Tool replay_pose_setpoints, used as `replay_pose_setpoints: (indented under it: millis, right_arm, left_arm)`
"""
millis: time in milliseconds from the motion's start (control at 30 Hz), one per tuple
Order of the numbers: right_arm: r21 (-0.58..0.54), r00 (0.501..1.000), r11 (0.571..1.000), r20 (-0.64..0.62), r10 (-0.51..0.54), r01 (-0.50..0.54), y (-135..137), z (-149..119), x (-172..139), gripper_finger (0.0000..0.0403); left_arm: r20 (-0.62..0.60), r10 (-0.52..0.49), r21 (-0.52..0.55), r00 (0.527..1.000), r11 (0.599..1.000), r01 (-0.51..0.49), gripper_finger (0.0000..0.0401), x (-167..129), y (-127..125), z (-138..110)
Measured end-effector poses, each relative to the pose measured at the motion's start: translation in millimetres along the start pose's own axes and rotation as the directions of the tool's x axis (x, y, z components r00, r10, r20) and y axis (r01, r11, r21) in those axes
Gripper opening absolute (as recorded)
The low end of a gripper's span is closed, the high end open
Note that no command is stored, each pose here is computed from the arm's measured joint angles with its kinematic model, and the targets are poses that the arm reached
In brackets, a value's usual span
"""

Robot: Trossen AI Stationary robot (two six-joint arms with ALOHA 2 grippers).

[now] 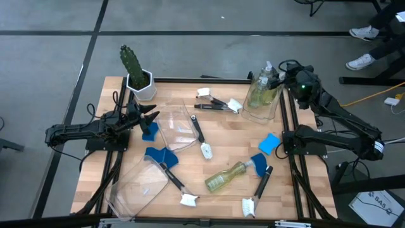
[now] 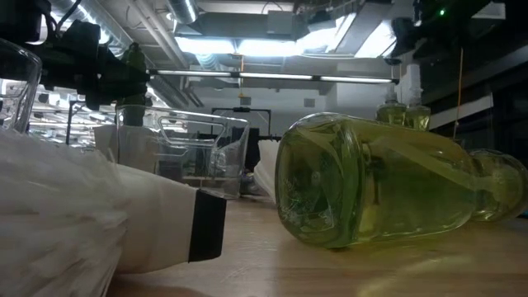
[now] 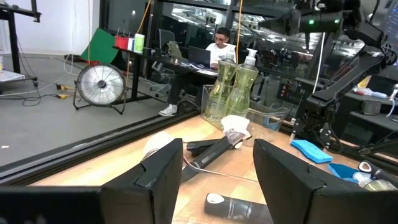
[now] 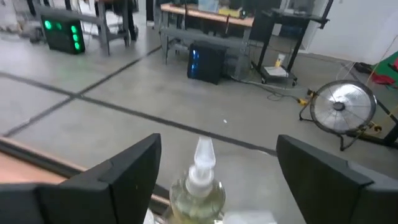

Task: Pick & Place Kitchen Sink Supplies
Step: Put the green dish soap into the top right transparent bin

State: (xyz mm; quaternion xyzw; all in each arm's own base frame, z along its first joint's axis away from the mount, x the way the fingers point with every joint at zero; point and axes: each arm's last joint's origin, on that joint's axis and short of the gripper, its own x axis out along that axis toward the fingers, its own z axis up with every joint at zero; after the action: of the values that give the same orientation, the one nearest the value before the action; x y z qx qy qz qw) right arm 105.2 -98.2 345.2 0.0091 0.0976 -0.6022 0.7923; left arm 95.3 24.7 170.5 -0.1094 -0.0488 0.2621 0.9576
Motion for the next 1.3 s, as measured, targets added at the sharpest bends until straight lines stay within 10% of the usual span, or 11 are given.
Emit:
replay_pose_setpoints:
  millis: [833,1300]
  right_arm:
    - [-0.091,0.793,0.795,0.059,0.606,-0.6,65.4,52.0,-37.6,0.0316]
    - [-0.372,0.541,0.493,-0.029,0.841,-0.787,142.7,62.8,-135.8,0.0316]
  left_arm:
    - [0.0,0.0,0.0,1.0,1.0,0.0,0.019,0.0,0.0,0.0]
    - [0.0,0.0,0.0,1.0,1.0,0.0,0.0191,0.0,0.0,0.1]
